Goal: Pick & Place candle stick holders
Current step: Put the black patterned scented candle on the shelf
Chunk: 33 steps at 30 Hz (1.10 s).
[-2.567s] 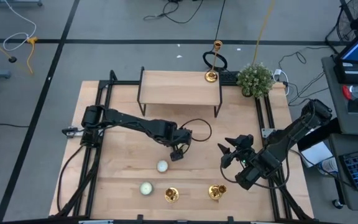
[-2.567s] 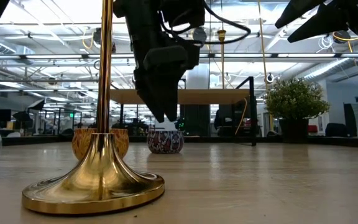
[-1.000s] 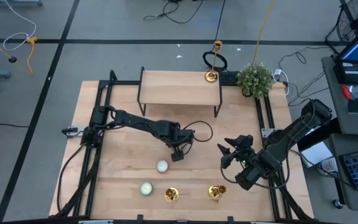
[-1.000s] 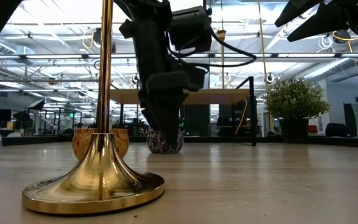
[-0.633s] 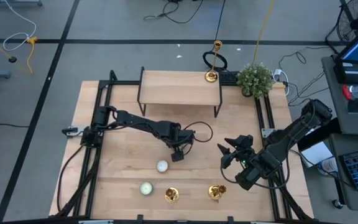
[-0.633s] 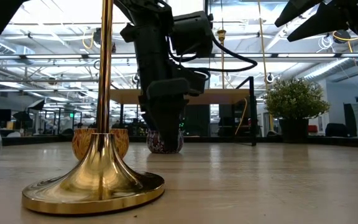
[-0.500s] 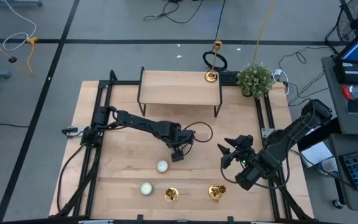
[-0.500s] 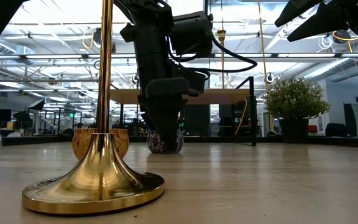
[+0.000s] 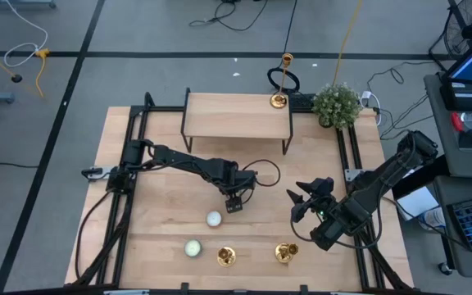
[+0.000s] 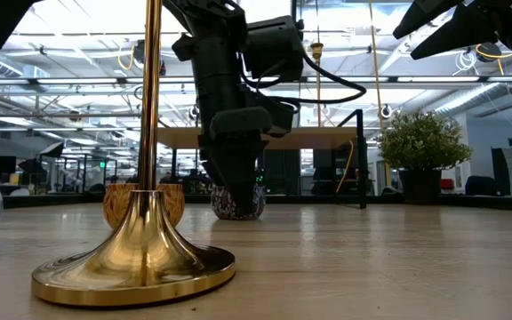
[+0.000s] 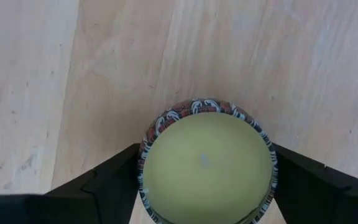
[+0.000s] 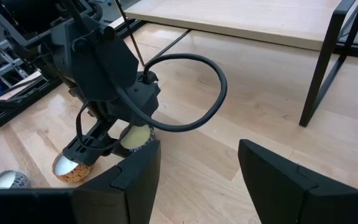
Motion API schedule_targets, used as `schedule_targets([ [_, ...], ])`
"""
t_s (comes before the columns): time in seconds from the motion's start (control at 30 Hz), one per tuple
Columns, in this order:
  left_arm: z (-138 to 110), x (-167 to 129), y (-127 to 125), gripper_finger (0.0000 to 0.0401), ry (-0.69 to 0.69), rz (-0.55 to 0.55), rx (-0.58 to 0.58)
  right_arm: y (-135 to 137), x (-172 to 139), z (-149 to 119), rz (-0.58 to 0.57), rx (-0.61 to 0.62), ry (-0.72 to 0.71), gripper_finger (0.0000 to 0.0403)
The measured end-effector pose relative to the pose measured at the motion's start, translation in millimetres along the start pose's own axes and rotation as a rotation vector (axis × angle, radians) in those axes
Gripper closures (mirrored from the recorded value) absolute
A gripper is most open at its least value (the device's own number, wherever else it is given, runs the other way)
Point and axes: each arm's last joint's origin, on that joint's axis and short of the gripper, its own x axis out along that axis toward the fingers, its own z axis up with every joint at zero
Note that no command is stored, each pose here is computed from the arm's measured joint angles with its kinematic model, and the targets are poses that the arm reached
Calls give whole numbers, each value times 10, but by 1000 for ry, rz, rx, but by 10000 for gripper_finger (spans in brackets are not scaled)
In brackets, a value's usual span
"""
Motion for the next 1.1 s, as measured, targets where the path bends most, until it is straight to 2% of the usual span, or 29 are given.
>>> schedule_targets([
  [0.1,-41,-10,14,76,40,18,-1,0,0,0,0,-1,0,190],
  [0.3,-90,-21,24,105,93,17,21,0,0,7,1,-4,-25,190],
  [0.53,-86,-155,32,105,65,14,9,0,0,7,1,-8,-26,190],
  [0.77,-89,-593,124,86,-35,12,-54,0,0,8,1,-8,-26,190],
  [0.9,-117,-897,214,103,-105,9,-92,0,0,12,1,-9,-40,190],
  [1.1,-206,-1368,429,104,-212,1,-154,3,16,24,-3,0,-53,190],
])
